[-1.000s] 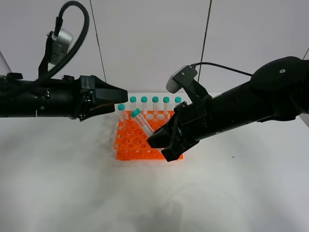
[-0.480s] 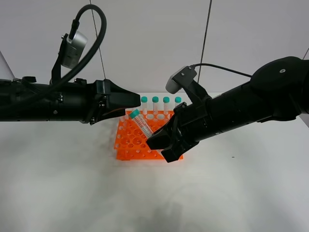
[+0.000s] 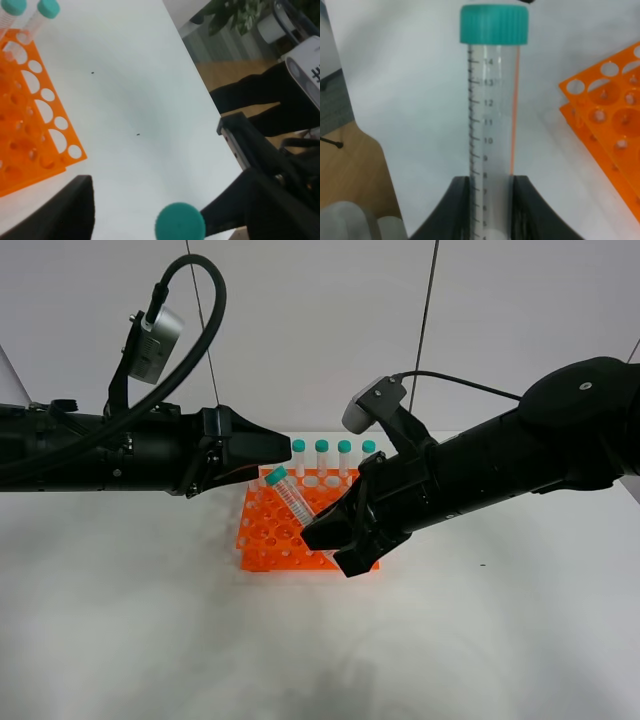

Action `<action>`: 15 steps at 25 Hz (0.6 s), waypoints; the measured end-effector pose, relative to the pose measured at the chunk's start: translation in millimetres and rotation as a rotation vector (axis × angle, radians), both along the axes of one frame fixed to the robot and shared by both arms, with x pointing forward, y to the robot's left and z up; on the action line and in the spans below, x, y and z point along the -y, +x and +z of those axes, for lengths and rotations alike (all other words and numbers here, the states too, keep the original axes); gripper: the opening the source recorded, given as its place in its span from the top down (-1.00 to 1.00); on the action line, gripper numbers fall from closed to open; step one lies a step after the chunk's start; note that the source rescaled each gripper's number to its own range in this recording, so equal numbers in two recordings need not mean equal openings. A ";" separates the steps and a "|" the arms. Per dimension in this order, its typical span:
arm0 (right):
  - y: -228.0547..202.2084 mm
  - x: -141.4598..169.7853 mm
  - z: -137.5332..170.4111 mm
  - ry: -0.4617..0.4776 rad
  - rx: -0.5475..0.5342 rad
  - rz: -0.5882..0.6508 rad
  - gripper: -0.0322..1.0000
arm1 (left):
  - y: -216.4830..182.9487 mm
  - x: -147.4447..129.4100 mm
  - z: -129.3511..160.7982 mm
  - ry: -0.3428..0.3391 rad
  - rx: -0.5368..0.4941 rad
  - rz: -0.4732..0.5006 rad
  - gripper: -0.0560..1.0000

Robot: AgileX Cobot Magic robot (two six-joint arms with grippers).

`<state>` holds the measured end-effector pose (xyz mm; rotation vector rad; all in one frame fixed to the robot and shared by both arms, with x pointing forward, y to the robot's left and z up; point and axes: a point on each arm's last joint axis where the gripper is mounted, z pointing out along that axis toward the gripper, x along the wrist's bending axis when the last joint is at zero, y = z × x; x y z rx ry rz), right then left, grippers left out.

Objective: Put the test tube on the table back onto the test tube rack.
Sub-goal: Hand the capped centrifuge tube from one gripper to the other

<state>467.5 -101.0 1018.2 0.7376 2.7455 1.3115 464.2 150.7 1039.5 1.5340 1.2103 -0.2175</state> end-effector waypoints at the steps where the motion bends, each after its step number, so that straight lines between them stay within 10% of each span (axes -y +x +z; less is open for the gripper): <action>1: 0.0 -0.1 0.1 0.002 0.000 -0.001 0.91 | -0.5 0.2 -0.1 -0.003 -0.002 -0.004 -0.75; 15: -1.0 -0.6 0.4 0.009 -0.009 0.007 0.91 | -5.6 -2.1 -11.6 -0.007 -0.032 0.008 -0.75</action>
